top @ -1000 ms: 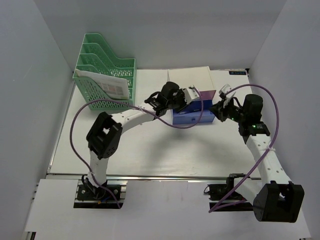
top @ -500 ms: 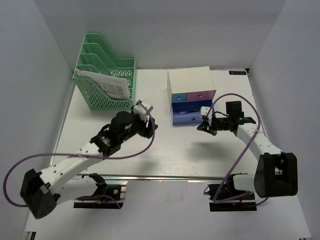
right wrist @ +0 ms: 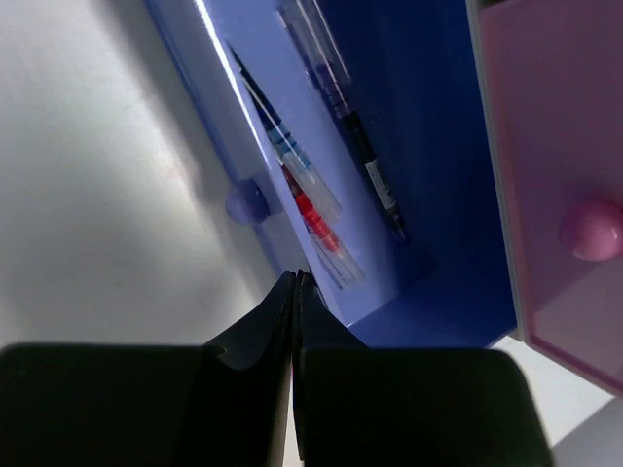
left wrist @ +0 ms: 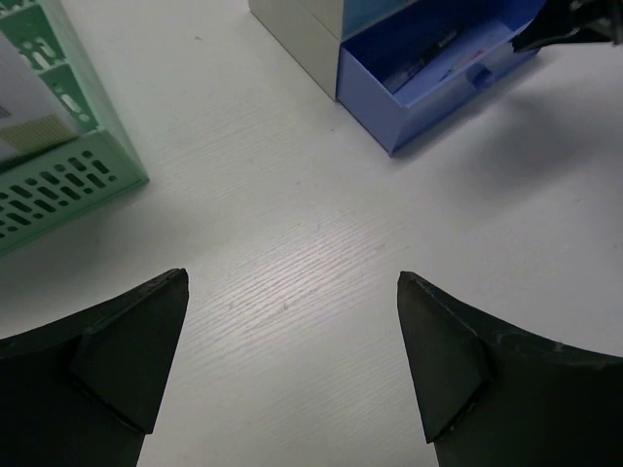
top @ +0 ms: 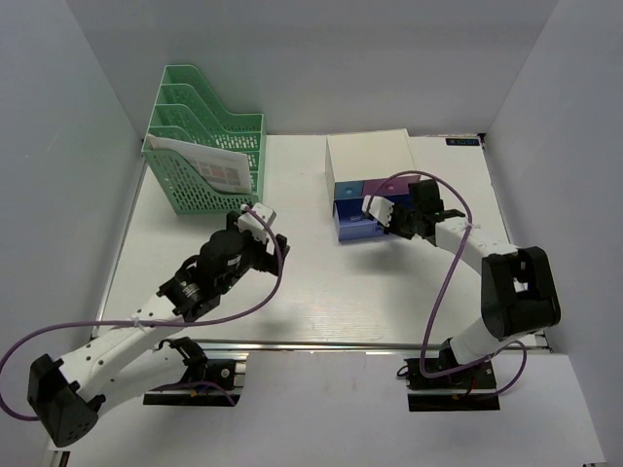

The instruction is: Organize the desk

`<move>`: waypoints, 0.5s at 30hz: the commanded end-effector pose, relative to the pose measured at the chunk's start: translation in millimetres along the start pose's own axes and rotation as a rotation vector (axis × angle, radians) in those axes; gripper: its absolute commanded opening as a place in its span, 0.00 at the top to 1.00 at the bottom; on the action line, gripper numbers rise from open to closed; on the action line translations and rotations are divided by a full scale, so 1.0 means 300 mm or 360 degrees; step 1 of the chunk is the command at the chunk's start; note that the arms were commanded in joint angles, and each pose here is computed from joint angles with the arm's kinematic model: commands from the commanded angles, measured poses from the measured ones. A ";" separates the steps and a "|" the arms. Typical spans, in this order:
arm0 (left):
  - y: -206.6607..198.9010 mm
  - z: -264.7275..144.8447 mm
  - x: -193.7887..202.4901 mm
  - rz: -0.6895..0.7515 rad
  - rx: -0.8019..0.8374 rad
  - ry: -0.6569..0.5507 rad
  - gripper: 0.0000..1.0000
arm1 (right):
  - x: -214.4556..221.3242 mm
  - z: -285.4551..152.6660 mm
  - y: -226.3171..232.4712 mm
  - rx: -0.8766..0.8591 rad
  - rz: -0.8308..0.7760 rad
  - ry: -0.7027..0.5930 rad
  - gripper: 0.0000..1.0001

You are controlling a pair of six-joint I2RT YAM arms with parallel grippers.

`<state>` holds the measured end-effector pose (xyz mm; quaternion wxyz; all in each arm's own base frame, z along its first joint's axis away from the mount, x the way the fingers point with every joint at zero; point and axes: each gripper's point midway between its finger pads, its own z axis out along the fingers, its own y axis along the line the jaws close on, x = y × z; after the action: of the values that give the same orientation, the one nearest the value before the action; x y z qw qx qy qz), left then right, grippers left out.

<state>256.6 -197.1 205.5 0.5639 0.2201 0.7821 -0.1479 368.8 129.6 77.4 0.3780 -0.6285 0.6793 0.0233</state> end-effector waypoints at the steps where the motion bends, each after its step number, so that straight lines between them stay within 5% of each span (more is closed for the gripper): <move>1: 0.045 -0.053 -0.096 -0.0027 -0.0090 -0.0153 0.02 | 0.000 0.007 -0.152 0.0251 -0.0079 0.0123 1.00; 15: 0.055 -0.063 -0.096 -0.0034 -0.0111 -0.0175 0.02 | -0.118 0.155 -0.263 0.0424 -0.0162 0.0039 1.00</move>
<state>254.9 -181.5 234.7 0.6051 0.1880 0.7600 -0.1446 424.5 147.8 62.4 0.3877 -0.6205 0.6786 -0.0645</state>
